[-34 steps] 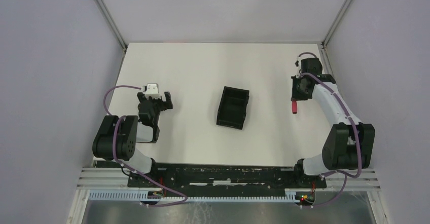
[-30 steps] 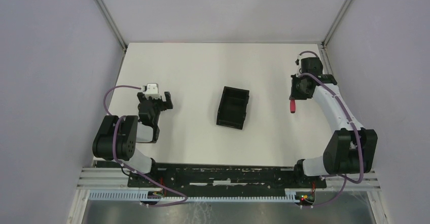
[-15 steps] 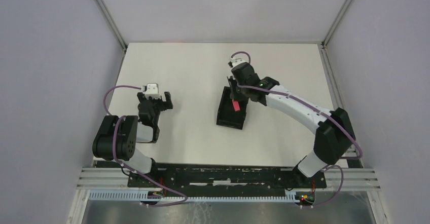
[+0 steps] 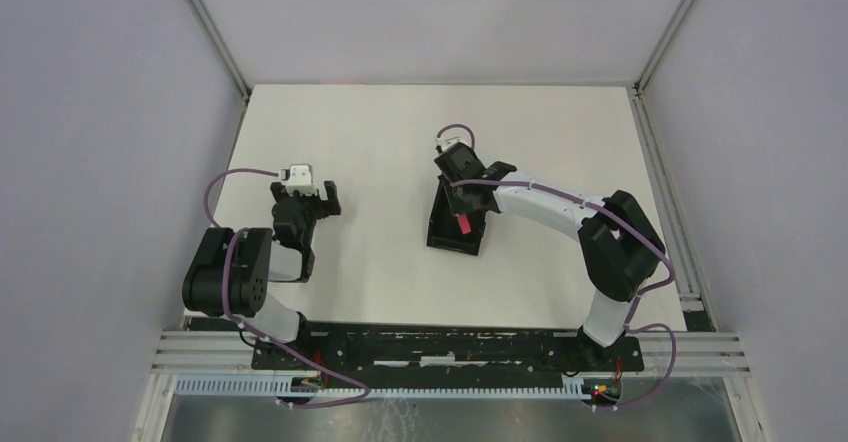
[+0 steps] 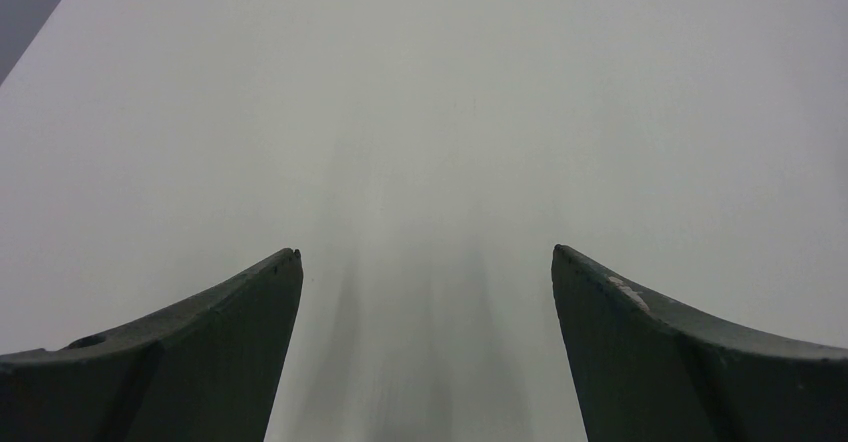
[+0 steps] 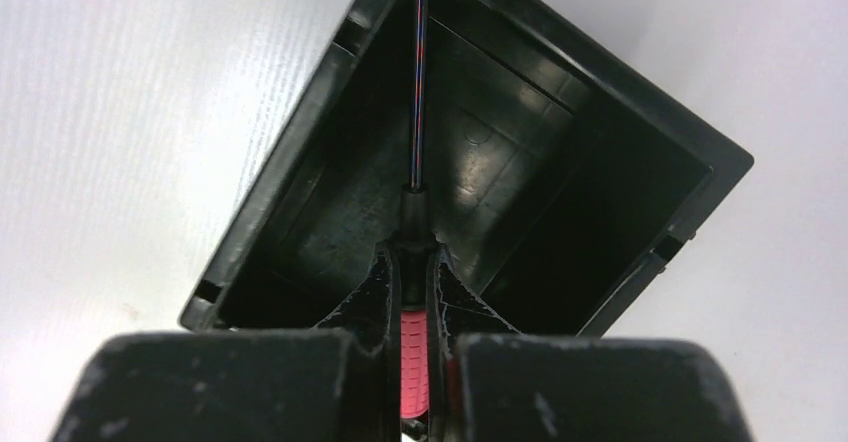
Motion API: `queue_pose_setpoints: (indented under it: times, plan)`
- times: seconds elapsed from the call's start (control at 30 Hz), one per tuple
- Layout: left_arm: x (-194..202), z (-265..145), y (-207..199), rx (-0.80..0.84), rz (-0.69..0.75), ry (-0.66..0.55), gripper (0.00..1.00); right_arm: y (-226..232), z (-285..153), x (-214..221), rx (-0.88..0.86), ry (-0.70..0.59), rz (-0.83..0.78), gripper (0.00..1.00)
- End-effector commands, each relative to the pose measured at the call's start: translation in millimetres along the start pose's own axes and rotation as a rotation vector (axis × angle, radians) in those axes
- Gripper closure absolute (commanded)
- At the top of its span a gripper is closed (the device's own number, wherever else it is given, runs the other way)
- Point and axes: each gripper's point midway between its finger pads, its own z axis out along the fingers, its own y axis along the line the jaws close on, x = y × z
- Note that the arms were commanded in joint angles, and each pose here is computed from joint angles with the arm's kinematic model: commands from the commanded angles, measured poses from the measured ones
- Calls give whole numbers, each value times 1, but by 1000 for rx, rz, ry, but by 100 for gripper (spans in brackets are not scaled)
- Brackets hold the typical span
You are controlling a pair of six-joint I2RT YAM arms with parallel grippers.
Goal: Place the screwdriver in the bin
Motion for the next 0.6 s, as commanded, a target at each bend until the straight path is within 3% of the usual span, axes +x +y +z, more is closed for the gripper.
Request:
queue_pose_setpoints:
  times: [0.0, 0.13, 0.3, 0.5, 0.57]
  plan:
    - [-15, 2, 0, 3, -35, -49, 0, -11, -7, -1, 46, -41, 33, 100]
    - [-15, 2, -1, 3, -35, -49, 0, -6, -6, -3, 24, -41, 34, 98]
    - [-15, 2, -1, 3, -35, -49, 0, 5, -14, -22, -20, -65, 29, 49]
    - [-15, 2, -1, 3, -35, -50, 0, 0, -57, -67, -22, -201, 41, 32]
    - [-15, 2, -1, 4, -35, -50, 0, -8, -78, -83, -2, -262, 33, 17]
